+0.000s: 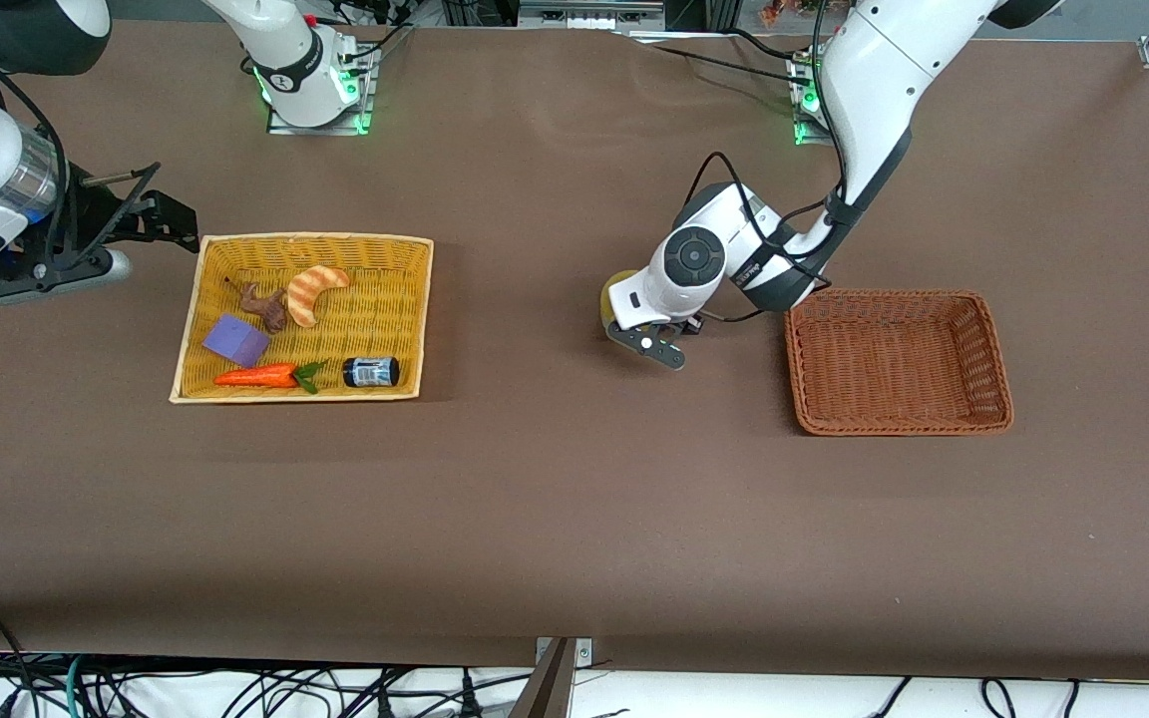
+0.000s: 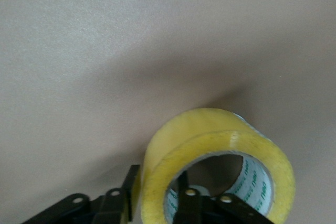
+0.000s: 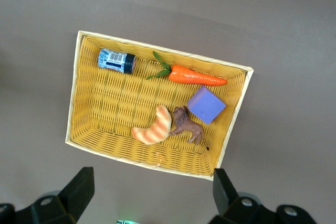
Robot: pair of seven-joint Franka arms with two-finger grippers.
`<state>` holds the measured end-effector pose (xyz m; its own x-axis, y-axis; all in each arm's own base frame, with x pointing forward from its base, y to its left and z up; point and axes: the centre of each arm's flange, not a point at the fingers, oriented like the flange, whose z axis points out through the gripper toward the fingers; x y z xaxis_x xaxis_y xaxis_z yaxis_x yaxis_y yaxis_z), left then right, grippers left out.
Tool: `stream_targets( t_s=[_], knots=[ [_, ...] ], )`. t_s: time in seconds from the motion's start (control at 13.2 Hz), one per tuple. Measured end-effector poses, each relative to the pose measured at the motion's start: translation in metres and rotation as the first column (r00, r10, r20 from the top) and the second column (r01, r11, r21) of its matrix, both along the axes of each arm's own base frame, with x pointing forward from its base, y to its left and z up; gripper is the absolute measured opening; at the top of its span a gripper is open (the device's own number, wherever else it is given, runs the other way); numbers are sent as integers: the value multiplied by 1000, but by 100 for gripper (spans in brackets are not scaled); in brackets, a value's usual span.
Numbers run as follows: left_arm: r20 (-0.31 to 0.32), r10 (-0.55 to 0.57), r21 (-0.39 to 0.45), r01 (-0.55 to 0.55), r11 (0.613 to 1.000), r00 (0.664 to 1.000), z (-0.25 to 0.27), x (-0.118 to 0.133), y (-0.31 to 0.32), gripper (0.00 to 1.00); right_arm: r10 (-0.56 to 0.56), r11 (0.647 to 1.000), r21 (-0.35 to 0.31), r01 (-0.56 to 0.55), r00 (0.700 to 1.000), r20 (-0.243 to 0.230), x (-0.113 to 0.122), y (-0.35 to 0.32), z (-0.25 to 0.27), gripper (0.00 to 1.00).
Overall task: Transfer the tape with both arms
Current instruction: 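Grasp the tape roll with the left gripper while the right gripper retracts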
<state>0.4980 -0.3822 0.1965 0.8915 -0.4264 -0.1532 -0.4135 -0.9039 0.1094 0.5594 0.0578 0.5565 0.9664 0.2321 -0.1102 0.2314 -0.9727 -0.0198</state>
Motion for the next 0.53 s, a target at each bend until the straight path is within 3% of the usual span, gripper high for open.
stream_targets(
  t_s=[0.08, 0.3, 0.53],
  knots=[
    [3, 2, 1, -2, 1000, 1000, 1, 2, 1, 22, 0, 1000, 0, 0, 1000, 0, 0, 0, 0, 100],
    [-20, 6, 46, -5, 999, 1000, 21, 10, 8, 22, 2, 1000, 0, -2, 1000, 4, 0, 1, 1, 100],
    [-38, 57, 153, -51, 987, 998, 99, 37, 45, 22, -24, 1000, -2, 24, 1000, 6, 0, 1, 2, 100]
  ],
)
